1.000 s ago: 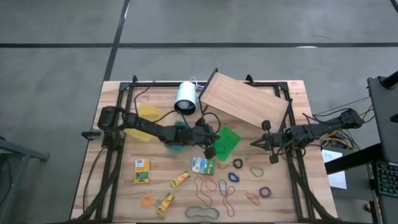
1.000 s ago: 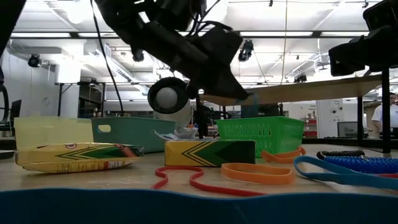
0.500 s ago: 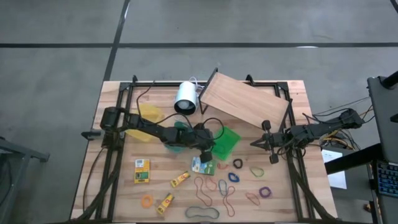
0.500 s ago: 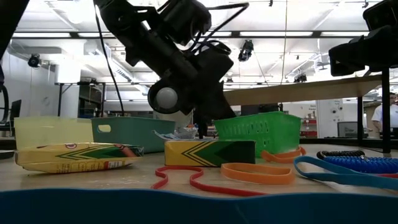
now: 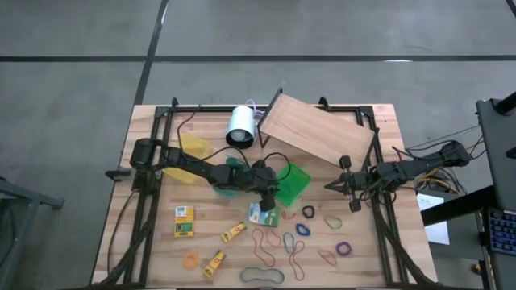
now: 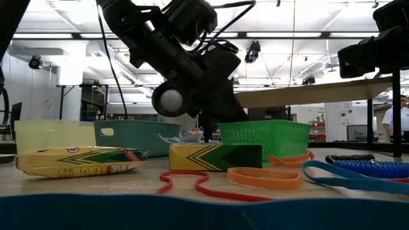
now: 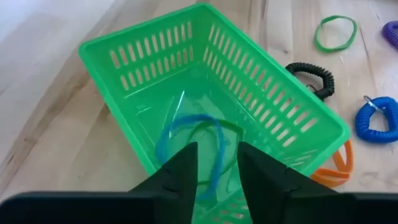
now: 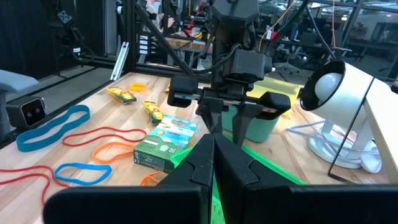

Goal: Pick & Place Office Desk Supplies
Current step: Put the left blue rubber band into the green bin, then put the left red rubber band into the green bin

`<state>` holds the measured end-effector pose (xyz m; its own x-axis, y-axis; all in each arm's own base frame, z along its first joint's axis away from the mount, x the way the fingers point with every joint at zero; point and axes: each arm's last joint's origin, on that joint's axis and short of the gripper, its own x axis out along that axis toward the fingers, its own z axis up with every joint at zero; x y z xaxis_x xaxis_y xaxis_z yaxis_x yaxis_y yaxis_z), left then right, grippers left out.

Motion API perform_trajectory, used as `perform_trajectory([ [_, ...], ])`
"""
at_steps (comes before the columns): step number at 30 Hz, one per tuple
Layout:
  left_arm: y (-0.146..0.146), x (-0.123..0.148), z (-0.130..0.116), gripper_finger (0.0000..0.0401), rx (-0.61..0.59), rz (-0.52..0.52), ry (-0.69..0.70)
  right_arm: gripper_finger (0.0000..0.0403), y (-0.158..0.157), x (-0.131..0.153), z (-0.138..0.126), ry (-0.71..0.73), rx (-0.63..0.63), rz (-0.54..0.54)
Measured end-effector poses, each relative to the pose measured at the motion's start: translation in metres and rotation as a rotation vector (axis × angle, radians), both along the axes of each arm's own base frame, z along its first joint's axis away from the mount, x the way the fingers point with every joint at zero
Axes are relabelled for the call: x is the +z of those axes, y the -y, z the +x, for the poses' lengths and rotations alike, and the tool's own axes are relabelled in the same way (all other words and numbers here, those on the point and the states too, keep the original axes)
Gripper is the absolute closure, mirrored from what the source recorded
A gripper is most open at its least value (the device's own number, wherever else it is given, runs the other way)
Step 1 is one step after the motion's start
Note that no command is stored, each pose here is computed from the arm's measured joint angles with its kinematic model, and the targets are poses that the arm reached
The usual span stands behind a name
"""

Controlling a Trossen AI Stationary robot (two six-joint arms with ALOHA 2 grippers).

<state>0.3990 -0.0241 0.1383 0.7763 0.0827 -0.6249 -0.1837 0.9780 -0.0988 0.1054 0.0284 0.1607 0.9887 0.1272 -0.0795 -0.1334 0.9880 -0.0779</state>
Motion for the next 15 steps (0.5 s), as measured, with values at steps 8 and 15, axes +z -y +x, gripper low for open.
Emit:
perform_trajectory([
  [8,0.003,0.009,0.001,0.0268,-0.010,0.003,0.029,0.0394,0.000,0.000,0.000,0.000,0.000,0.000],
  [15,0.030,0.046,-0.012,0.0267,-0.073,0.041,0.080,0.0394,0.000,0.000,0.000,0.000,0.000,0.000],
])
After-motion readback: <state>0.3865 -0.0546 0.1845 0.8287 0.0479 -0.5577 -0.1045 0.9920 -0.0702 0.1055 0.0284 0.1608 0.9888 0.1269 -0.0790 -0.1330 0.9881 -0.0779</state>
